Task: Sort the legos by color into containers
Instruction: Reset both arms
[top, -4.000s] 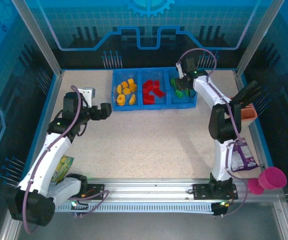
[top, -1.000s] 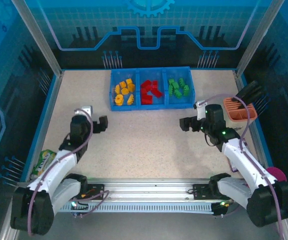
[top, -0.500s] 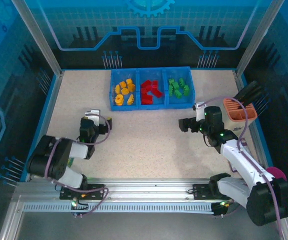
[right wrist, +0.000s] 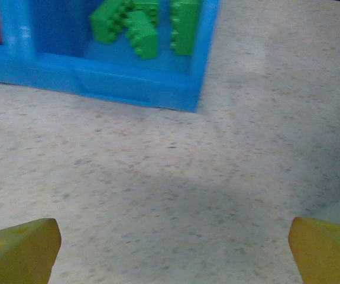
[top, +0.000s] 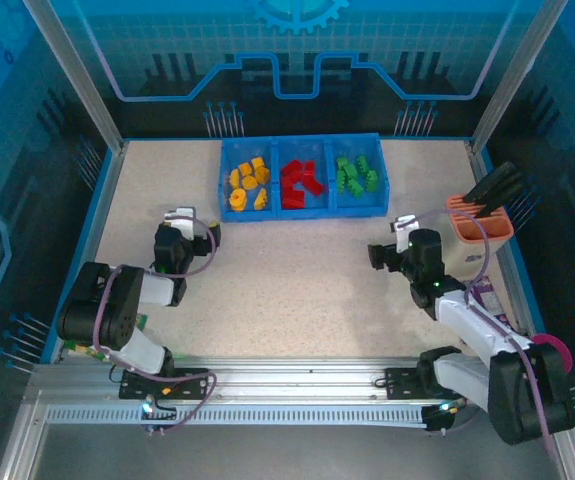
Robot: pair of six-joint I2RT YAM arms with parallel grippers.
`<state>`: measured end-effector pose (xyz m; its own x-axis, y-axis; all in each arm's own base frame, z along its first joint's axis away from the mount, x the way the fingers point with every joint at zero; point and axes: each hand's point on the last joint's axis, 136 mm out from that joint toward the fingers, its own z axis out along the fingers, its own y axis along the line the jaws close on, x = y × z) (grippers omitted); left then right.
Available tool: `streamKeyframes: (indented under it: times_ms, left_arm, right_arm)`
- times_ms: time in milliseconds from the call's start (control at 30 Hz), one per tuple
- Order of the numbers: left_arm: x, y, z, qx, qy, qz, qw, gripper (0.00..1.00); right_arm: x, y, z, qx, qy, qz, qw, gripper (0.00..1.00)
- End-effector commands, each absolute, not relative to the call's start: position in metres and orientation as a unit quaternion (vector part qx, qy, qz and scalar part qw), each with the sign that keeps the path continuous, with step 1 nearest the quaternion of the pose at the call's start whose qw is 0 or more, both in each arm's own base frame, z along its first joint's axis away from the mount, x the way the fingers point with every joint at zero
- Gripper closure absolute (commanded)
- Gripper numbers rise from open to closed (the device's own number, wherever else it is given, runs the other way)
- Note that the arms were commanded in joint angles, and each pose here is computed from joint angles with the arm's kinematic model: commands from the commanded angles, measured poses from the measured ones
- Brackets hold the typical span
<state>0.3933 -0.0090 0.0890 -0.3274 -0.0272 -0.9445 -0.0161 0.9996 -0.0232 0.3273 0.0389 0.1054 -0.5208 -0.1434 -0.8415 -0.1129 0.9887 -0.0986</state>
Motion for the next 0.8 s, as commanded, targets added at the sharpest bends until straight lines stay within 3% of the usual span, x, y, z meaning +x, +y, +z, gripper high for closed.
streamKeyframes:
  times_ms: [0,167,400,767]
  left_arm:
    - [0.398,-0.009,0.094,-0.020,0.812,-0.020,0.582,0.01]
    - [0.399,-0.007,0.094,-0.026,0.814,-0.021,0.580,0.01]
    - [0.399,-0.006,0.094,-0.027,0.814,-0.022,0.580,0.01]
    - [0.399,-0.006,0.094,-0.027,0.814,-0.023,0.580,0.01]
  right_arm:
    - [0.348,0.016,0.133,-0.041,0.823,-0.038,0.565,0.00]
    - [0.368,0.026,0.132,-0.047,0.793,0.016,0.607,0.00]
    - [0.385,0.036,0.108,-0.078,0.774,0.005,0.628,0.00]
    - [0.399,0.033,0.098,-0.073,0.812,0.027,0.579,0.00]
